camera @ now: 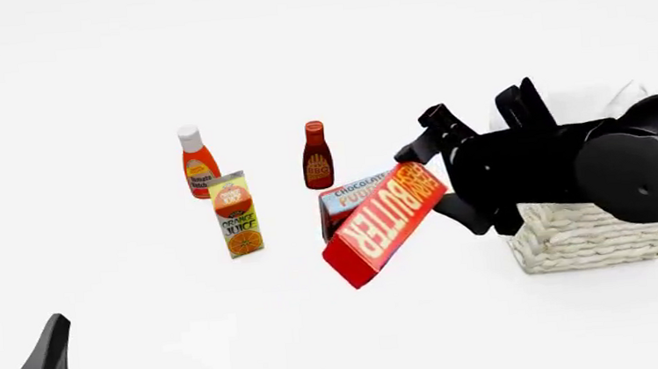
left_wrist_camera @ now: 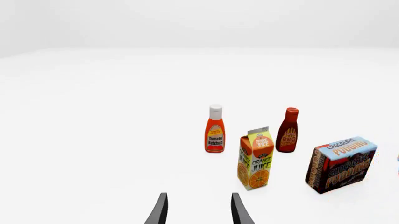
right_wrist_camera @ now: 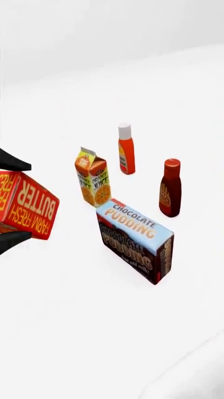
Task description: Pick the butter and place it in the basket.
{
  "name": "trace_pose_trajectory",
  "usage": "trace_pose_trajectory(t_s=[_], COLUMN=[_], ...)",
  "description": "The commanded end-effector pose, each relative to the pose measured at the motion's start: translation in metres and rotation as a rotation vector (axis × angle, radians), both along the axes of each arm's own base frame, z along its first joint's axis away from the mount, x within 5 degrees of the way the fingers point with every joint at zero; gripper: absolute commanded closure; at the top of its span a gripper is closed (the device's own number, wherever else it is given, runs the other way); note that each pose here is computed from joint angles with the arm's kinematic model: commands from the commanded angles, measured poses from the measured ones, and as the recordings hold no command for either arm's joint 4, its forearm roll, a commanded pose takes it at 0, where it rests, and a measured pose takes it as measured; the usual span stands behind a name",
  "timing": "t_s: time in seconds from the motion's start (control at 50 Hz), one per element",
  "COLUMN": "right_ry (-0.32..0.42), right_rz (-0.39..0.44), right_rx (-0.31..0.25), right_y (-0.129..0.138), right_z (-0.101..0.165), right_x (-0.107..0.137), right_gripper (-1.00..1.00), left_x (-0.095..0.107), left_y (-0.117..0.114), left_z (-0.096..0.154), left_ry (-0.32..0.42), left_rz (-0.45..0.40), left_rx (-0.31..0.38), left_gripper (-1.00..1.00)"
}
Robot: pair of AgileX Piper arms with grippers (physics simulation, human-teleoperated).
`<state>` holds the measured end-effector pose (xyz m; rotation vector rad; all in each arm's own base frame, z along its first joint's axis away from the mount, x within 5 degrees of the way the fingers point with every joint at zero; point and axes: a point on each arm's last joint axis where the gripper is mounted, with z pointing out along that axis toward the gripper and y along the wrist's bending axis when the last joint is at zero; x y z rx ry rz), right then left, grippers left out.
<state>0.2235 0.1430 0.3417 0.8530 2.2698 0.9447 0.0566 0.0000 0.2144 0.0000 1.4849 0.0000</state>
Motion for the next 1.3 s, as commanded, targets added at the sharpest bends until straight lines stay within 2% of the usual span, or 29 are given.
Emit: trace_pose_trajectory(t_s=[0.02,0.62,1.06,1.3], right_ry=[-0.051,-0.139,-0.207,-0.22], right_rz=[-0.026,-0.084,-0.171,-0.214], right_rx=[0.076,0.144,0.186,0.201], right_y=[-0.012,-0.043,-0.071,-0.081], right_z=[0.028,0.071,0.103,0.107], right_x=[-0.015,-0.044,-0.065,-0.073], right_gripper=[1.0,1.0,1.0,1.0], left_x=[0.0,0.0,0.0,0.0], left_y=[0.0,0.0,0.0,0.0], left_z=[0.0,0.0,0.0,0.0], left_ry=[0.0,0.0,0.0,0.0], left_rz=[0.0,0.0,0.0,0.0], left_rx=[0.0,0.0,0.0,0.0], left_gripper=[-1.0,-1.0,-1.0,-1.0])
